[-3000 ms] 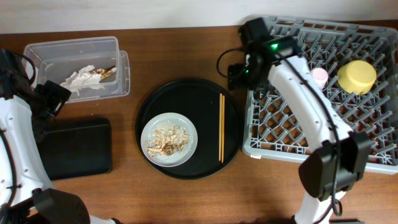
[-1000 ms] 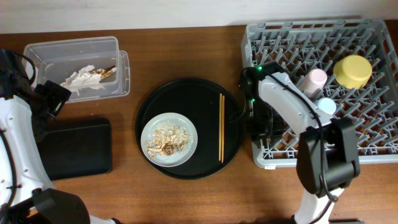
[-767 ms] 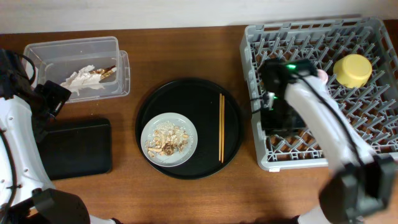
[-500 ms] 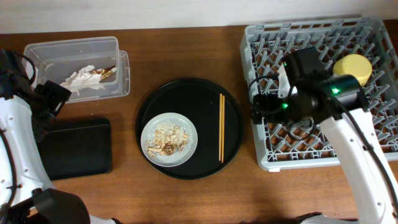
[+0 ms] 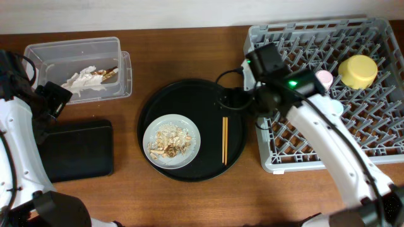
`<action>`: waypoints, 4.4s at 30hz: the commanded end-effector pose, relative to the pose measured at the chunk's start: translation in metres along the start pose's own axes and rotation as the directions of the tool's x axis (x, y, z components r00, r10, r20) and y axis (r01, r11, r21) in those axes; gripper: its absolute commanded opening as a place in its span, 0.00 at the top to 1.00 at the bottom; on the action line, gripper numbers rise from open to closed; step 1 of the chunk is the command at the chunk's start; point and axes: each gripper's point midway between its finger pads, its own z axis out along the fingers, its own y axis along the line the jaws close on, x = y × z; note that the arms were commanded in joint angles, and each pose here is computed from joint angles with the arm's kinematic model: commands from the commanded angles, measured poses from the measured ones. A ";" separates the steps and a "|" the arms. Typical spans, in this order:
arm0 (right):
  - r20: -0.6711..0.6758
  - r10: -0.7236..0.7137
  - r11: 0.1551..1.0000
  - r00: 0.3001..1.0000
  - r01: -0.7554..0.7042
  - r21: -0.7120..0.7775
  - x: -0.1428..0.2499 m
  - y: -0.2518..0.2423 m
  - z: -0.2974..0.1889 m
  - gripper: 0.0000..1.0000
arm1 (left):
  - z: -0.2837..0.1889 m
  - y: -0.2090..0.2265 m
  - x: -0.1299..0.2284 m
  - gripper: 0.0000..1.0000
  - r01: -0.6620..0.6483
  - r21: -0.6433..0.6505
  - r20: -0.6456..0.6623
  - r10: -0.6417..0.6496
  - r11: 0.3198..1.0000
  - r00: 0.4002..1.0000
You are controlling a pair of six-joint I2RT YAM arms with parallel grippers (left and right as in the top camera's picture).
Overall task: Sort waste into correct bins and load items into the dishwasher rack
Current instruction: 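Move the right gripper left over the round tray toward the chopsticks, then grasp one wooden chopstick with the right gripper and lift, then carry the chopstick right and drop it into the rack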
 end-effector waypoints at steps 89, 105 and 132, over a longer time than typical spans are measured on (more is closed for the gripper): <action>0.076 -0.062 0.939 0.995 0.032 0.342 -0.091 -0.060 0.021 0.96 | -0.007 0.002 -0.003 0.01 0.016 0.007 0.023 -0.016 1.000 1.000; 0.035 -0.071 0.927 0.997 0.053 0.372 -0.122 -0.160 0.014 0.96 | -0.007 0.002 -0.003 0.01 0.016 0.007 0.023 -0.016 1.000 1.000; -0.232 -0.038 0.995 0.972 0.016 -0.098 -0.060 -0.064 0.055 0.69 | -0.007 0.002 -0.003 0.01 0.016 0.007 0.023 -0.016 1.000 1.000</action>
